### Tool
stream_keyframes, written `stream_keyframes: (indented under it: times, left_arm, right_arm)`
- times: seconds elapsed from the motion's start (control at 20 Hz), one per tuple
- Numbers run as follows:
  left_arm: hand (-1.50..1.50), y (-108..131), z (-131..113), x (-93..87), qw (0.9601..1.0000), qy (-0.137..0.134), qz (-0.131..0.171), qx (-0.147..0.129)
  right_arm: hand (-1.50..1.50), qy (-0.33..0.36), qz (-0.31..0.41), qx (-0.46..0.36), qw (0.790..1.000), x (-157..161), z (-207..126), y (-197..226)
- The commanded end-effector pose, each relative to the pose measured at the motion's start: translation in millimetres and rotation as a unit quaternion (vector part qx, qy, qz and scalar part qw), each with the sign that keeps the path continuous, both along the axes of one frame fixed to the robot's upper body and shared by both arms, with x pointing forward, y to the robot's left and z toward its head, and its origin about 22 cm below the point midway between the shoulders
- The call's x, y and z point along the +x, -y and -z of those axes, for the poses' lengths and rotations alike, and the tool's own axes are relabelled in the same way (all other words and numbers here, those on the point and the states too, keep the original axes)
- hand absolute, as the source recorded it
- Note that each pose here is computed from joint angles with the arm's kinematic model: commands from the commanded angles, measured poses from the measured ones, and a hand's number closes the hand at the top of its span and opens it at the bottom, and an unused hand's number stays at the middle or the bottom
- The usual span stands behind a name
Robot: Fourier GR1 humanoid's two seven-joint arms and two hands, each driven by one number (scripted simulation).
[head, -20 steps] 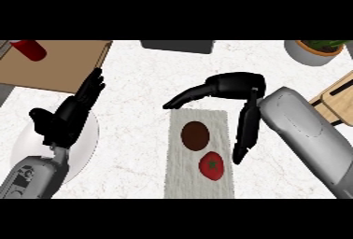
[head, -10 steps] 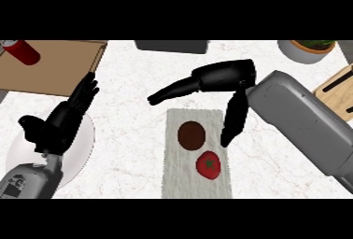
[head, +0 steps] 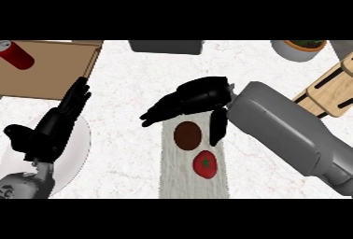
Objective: Pick the cupcake from the placemat and place it in the tiered shelf
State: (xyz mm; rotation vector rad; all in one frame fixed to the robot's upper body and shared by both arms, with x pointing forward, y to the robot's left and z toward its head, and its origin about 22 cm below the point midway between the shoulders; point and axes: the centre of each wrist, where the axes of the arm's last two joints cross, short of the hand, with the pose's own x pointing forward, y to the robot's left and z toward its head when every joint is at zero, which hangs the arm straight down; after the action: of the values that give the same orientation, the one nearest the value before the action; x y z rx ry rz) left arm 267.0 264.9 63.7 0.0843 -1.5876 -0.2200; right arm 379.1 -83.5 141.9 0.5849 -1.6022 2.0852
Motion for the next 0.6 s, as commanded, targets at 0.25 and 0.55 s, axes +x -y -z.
stream_keyframes:
  times: [0.25, 0.55]
  left_arm:
    - [0.0, -20.1, 15.0, -5.9, 0.9997, -0.012, -0.018, 0.005]
    - [0.0, -14.3, -5.4, -2.5, 0.9999, -0.01, -0.013, -0.003]
  right_arm:
    - [-1.5, 0.001, -0.089, -0.035, 0.995, 8.7, 44.9, -6.5]
    - [-1.5, 0.043, -0.115, -0.094, 0.988, -2.8, 66.1, -36.9]
